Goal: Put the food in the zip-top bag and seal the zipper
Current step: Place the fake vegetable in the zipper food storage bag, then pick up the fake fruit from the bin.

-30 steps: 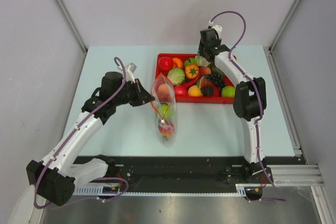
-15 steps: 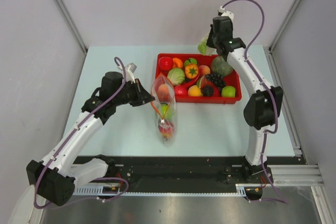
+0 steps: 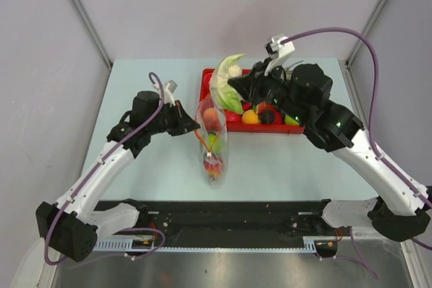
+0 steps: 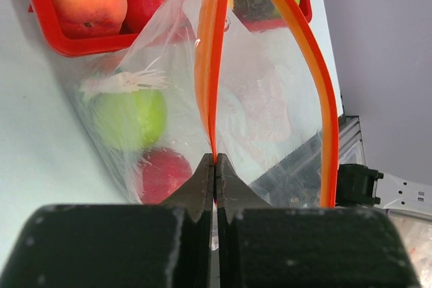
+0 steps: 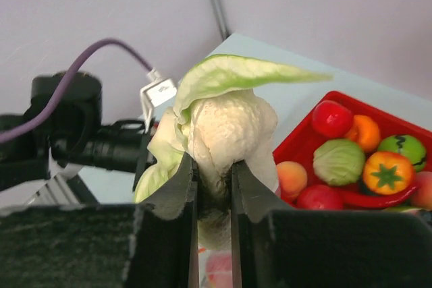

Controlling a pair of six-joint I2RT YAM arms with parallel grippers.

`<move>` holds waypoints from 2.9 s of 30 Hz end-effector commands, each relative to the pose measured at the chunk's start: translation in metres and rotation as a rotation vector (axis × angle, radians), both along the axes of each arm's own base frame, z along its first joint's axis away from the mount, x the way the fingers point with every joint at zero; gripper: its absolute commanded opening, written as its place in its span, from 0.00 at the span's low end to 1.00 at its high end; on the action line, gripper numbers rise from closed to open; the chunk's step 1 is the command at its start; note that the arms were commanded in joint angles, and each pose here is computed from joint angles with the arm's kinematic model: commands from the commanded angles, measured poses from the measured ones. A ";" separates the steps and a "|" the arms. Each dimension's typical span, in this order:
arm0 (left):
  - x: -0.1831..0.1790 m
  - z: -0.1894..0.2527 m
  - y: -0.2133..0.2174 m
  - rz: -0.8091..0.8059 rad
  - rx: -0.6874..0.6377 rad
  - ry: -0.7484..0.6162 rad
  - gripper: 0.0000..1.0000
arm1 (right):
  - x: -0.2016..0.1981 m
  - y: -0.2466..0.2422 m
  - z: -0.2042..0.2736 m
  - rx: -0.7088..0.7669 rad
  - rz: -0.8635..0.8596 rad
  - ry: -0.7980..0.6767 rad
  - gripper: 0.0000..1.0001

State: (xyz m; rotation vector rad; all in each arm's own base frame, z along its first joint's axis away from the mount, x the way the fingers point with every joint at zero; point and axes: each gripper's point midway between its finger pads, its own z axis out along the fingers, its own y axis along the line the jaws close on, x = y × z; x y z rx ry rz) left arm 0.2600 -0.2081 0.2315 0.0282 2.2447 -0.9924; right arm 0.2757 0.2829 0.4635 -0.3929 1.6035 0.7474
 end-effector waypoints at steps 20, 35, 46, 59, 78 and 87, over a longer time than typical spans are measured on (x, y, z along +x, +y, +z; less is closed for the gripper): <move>-0.002 0.052 -0.009 -0.041 -0.038 -0.162 0.00 | 0.000 0.057 -0.178 -0.289 0.009 0.346 0.00; -0.005 0.052 -0.010 -0.050 -0.042 -0.162 0.00 | -0.017 0.064 -0.135 -0.272 0.137 0.202 0.98; -0.003 0.050 -0.010 -0.041 -0.039 -0.156 0.00 | 0.067 -0.048 -0.127 -0.284 0.011 0.252 1.00; 0.000 0.045 -0.010 -0.030 -0.034 -0.140 0.00 | 0.103 -0.130 -0.260 -0.599 -0.120 0.517 0.96; 0.000 0.040 -0.009 -0.036 -0.030 -0.131 0.00 | 0.114 -0.124 -0.349 -0.649 -0.062 0.712 0.85; -0.001 0.038 -0.007 -0.038 -0.023 -0.127 0.00 | 0.113 -0.128 -0.319 -0.619 -0.067 0.646 0.52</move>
